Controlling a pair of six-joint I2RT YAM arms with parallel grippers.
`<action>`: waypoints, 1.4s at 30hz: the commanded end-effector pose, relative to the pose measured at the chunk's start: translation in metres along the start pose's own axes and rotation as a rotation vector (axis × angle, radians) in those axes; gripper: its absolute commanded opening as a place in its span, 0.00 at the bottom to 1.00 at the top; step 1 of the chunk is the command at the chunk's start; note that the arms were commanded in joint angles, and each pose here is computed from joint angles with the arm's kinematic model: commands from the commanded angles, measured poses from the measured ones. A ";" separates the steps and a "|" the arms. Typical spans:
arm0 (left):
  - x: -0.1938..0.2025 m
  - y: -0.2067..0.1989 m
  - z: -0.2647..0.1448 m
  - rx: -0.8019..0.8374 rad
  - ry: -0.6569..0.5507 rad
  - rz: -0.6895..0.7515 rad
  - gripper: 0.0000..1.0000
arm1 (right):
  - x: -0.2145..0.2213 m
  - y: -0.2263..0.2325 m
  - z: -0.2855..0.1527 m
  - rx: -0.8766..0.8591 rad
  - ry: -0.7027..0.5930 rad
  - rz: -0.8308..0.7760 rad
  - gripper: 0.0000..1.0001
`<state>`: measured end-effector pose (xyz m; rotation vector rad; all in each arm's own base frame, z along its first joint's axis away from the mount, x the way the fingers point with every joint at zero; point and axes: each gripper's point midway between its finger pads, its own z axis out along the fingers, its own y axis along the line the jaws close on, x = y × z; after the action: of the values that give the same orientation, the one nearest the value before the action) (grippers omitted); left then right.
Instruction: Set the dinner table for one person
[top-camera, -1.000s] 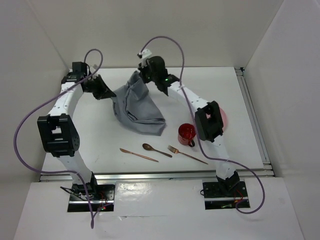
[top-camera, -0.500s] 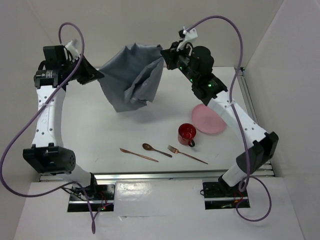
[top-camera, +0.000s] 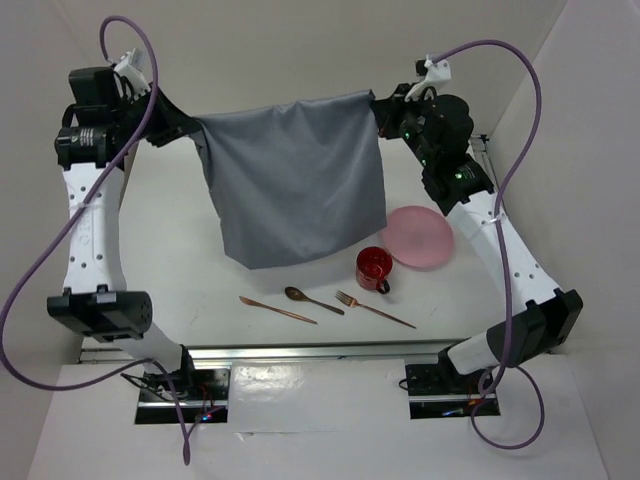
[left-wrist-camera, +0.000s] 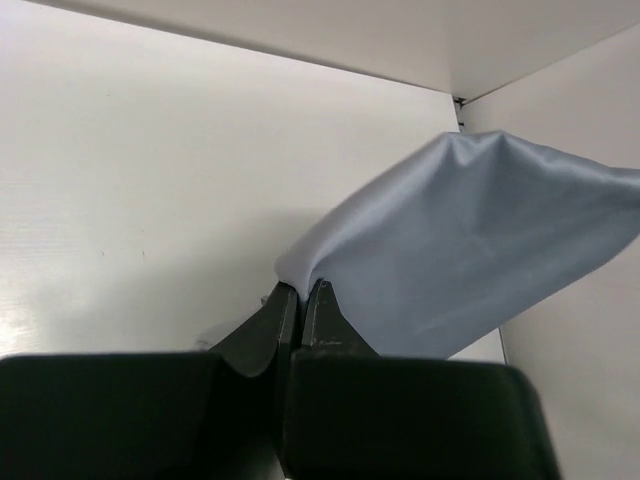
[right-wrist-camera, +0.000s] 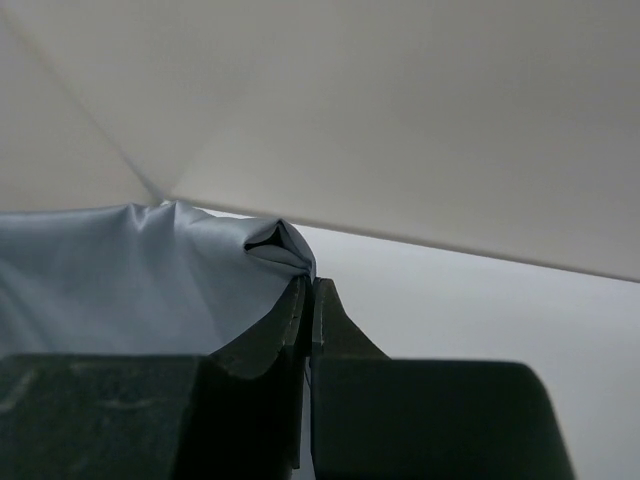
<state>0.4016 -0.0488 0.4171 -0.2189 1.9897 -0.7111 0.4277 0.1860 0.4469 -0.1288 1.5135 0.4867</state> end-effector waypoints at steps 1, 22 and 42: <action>-0.009 0.009 0.027 0.028 0.021 -0.003 0.00 | -0.006 -0.019 0.012 0.003 -0.024 0.029 0.00; -0.057 0.003 0.072 0.163 -0.057 -0.011 0.00 | -0.020 -0.058 0.065 -0.091 -0.094 0.030 0.00; 0.003 0.042 -0.004 -0.103 0.018 0.012 0.00 | 0.034 -0.053 -0.011 -0.041 0.070 0.129 0.00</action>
<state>0.3534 -0.0340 0.4704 -0.1545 1.8537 -0.6218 0.3967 0.1414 0.4720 -0.1467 1.4127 0.6392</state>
